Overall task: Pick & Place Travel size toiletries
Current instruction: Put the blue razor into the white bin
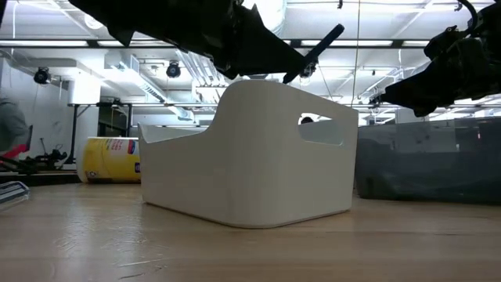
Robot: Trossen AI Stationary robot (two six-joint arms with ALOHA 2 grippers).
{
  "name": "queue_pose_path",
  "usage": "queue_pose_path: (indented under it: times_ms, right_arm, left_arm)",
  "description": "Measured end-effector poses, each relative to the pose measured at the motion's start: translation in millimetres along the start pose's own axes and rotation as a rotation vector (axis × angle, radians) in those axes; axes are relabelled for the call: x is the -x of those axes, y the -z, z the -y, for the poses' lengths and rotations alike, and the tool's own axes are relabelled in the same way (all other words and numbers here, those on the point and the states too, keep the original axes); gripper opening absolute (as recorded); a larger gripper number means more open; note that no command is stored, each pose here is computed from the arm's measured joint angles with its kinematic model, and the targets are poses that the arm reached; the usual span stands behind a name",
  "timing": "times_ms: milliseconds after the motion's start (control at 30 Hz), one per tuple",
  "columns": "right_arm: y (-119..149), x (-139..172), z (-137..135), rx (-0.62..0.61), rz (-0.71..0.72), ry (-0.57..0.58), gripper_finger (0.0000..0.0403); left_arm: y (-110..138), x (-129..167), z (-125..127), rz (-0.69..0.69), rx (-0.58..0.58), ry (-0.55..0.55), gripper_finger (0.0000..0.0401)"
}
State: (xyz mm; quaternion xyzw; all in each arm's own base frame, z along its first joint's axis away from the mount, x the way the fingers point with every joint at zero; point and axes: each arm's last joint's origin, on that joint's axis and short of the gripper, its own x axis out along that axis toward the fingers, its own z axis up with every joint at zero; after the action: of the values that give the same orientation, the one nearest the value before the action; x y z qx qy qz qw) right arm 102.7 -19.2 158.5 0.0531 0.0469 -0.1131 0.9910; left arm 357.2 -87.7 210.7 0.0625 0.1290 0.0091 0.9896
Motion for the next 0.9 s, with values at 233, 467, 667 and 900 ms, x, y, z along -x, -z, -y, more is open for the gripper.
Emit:
queue_pose_path:
  times_ms: [233,467,667,900]
  right_arm:
    - [-0.1,0.0,0.0,0.001,0.0,0.001,0.0197]
    - [-0.1,0.0,0.0,0.002,0.0,0.0,0.0199]
    - [-0.1,0.0,0.0,-0.001,0.001,0.0,0.0183]
    - [0.0,0.0,0.0,-0.001,0.0,0.0,0.0162]
  left_arm:
    - [3.2,5.0,0.4,-0.082,-0.002,0.008,0.0124]
    - [-11.6,30.5,6.9,-0.137,0.037,0.054,0.0126]
    - [-18.5,57.8,18.8,-0.226,0.114,0.101,0.0126]
    - [-12.0,78.9,37.1,-0.36,0.209,0.134,0.0126]
